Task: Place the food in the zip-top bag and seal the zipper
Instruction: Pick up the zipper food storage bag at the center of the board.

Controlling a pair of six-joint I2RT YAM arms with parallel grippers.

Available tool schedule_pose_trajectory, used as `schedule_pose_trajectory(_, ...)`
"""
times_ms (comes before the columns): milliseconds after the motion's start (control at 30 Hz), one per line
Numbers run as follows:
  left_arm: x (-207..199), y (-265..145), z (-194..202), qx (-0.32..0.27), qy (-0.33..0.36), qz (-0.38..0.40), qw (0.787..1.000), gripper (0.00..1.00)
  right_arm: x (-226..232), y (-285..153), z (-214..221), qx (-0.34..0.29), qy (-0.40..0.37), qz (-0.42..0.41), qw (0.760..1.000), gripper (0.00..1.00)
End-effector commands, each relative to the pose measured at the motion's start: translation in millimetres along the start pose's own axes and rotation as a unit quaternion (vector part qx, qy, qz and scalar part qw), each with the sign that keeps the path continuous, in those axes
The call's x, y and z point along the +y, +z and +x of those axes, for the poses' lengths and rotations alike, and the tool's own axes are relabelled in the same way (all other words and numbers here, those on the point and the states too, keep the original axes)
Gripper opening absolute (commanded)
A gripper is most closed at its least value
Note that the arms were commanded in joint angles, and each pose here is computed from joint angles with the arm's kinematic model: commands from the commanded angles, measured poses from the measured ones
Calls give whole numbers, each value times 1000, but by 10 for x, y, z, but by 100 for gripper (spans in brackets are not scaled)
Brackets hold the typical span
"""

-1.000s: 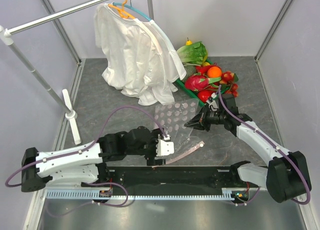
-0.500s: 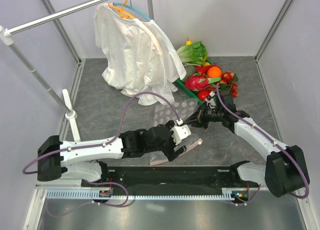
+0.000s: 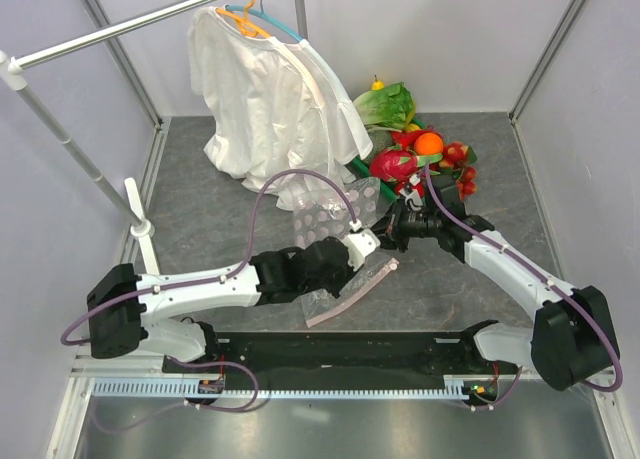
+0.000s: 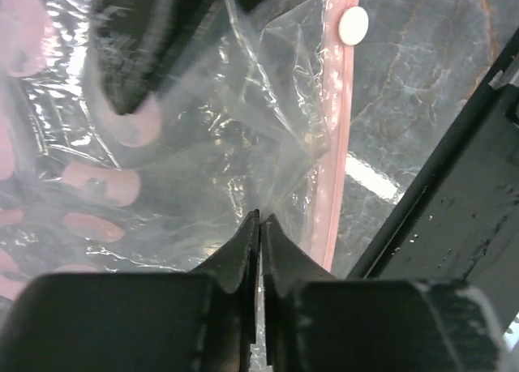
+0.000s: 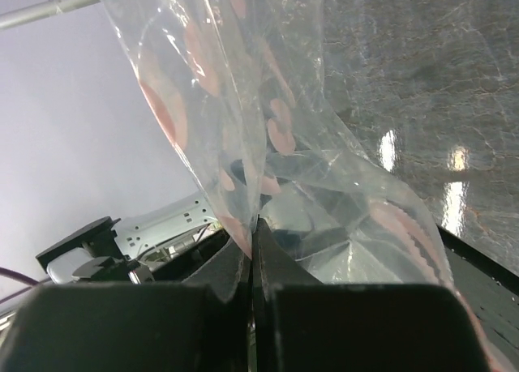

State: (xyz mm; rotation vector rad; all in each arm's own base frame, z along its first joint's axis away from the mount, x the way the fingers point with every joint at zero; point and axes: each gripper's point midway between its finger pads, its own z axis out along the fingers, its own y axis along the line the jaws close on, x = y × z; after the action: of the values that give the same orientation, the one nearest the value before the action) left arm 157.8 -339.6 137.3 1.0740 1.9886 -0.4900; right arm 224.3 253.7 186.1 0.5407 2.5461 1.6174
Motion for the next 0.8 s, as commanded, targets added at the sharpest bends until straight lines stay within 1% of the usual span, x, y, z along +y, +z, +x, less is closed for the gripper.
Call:
schedule_pose_trajectory(0,68,-63,-238,-5,-79,12,997,2,242,-19,-67,-15,-39,-22,999,0)
schedule_pose_trajectory(33,79,-71,-256,-3,-91,27,995,2,248,-18,-76,-16,-41,-22,999,0)
schedule_pose_trajectory(67,83,-91,-268,-3,-99,36,994,2,240,-13,-83,-17,-48,-21,998,3)
schedule_pose_trajectory(100,94,-139,-309,-8,-113,42,993,2,265,-12,-99,-19,-57,-22,998,30)
schedule_pose_trajectory(133,197,-149,-306,-5,-133,39,990,2,297,-15,-110,-20,-73,-26,997,45)
schedule_pose_trajectory(167,138,-202,-301,3,-167,73,983,2,317,-12,-137,-23,-94,-26,995,61)
schedule_pose_trajectory(200,188,-255,-332,-1,-194,83,978,2,448,-54,-209,-37,-141,-35,989,93)
schedule_pose_trajectory(233,304,-287,-322,4,-234,102,967,2,490,-82,-248,-44,-163,-35,985,98)
schedule_pose_trajectory(267,343,-319,-348,5,-275,112,955,2,550,-116,-303,-52,-183,-37,981,98)
schedule_pose_trajectory(300,390,-341,-354,7,-299,121,947,2,719,-220,-408,-72,-226,-48,970,98)
schedule_pose_trajectory(367,477,-413,-468,-4,-349,153,925,2,828,-354,-487,-86,-254,-50,962,98)
schedule_pose_trajectory(400,495,-437,-525,-11,-361,163,918,2,923,-484,-586,-105,-292,-54,949,98)
schedule_pose_trajectory(433,514,-484,-581,-16,-377,179,909,2,904,-549,-575,-99,-297,-50,948,98)
schedule_pose_trajectory(467,516,-513,-644,-20,-399,185,898,2,919,-672,-618,-114,-311,-49,942,98)
schedule_pose_trajectory(500,531,-544,-721,-33,-406,191,893,2,896,-729,-613,-118,-320,-46,939,98)
schedule_pose_trajectory(533,558,-582,-772,-41,-415,191,889,2,869,-818,-548,-123,-338,-42,932,98)
schedule_pose_trajectory(600,598,-631,-844,-49,-449,190,871,2,740,-872,-457,-123,-352,-33,927,98)
schedule_pose_trajectory(633,664,-643,-842,-51,-467,184,863,2,739,-958,-329,-127,-377,-36,917,98)
schedule_pose_trajectory(667,677,-666,-853,-45,-500,185,845,2,705,-978,-256,-126,-383,-41,914,97)
schedule_pose_trajectory(700,689,-677,-839,-40,-520,186,833,2,592,-960,-177,-117,-383,-44,915,96)
schedule_pose_trajectory(733,698,-686,-790,-30,-542,189,818,2,678,-1042,-39,-124,-414,-70,899,95)
schedule_pose_trajectory(767,693,-733,-818,-29,-569,192,799,2,674,-1058,48,-120,-417,-84,897,92)
